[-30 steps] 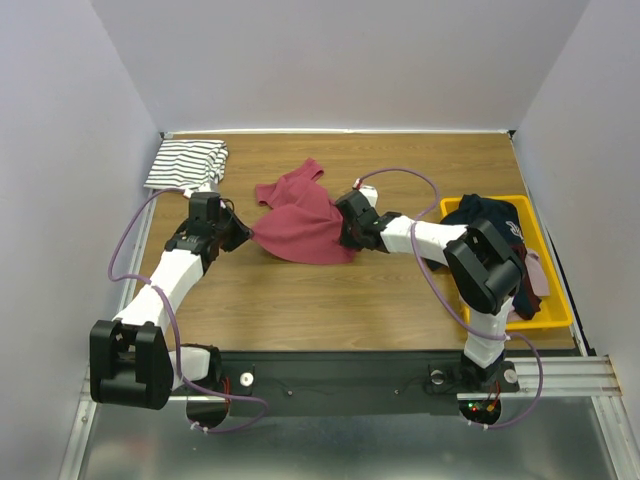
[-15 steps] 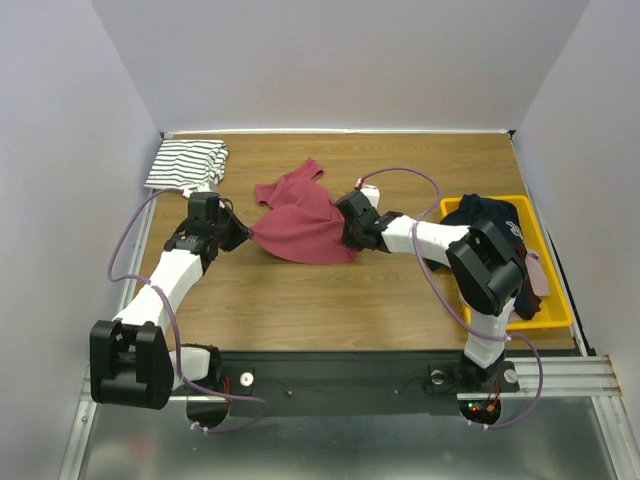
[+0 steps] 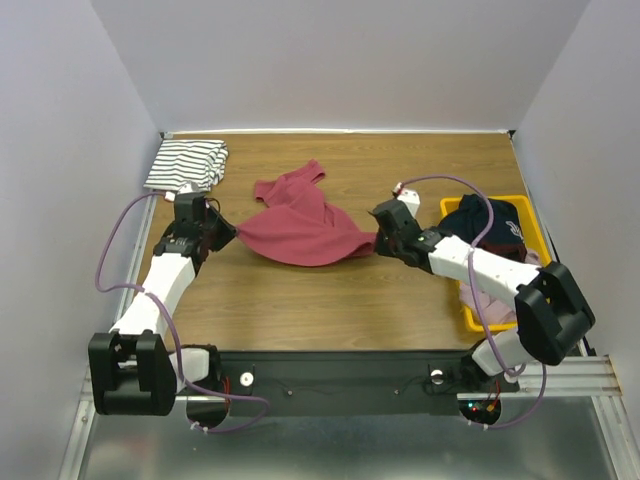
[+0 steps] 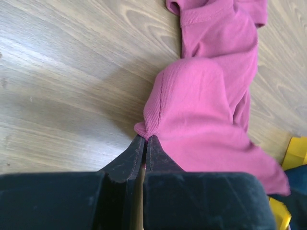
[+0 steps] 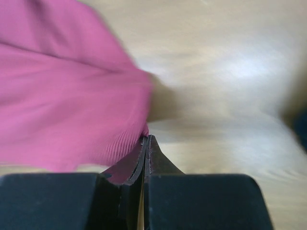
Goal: Fold and stack the tank tops
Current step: Flatten the tank top out
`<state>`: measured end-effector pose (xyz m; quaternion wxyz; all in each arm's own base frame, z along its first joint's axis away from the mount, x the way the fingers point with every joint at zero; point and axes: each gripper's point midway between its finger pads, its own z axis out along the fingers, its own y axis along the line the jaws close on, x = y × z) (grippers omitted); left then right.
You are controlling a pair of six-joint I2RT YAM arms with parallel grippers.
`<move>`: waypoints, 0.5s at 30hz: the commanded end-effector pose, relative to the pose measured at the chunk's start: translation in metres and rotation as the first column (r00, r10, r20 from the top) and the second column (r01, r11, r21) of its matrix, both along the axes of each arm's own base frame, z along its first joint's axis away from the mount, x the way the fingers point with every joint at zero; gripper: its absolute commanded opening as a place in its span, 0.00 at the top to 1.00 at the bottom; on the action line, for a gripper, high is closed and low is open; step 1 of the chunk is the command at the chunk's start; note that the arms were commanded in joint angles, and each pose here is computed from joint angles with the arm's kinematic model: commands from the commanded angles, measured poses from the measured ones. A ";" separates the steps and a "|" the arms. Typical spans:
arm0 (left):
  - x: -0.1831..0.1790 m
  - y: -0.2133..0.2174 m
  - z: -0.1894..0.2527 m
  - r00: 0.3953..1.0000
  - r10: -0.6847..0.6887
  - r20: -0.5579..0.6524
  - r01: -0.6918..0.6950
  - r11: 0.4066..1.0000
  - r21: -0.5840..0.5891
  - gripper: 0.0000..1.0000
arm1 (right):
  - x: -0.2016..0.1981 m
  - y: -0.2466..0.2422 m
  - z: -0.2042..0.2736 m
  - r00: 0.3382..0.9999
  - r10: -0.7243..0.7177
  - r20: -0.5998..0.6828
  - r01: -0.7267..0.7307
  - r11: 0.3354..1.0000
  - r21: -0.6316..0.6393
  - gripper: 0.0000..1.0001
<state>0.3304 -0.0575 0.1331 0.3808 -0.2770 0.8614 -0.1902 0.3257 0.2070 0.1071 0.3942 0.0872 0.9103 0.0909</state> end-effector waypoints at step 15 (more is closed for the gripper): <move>-0.017 0.000 -0.023 1.000 0.013 -0.026 -0.015 0.997 -0.079 1.00 | -0.052 -0.074 -0.068 0.975 -0.124 -0.185 0.110 0.990 -0.086 0.98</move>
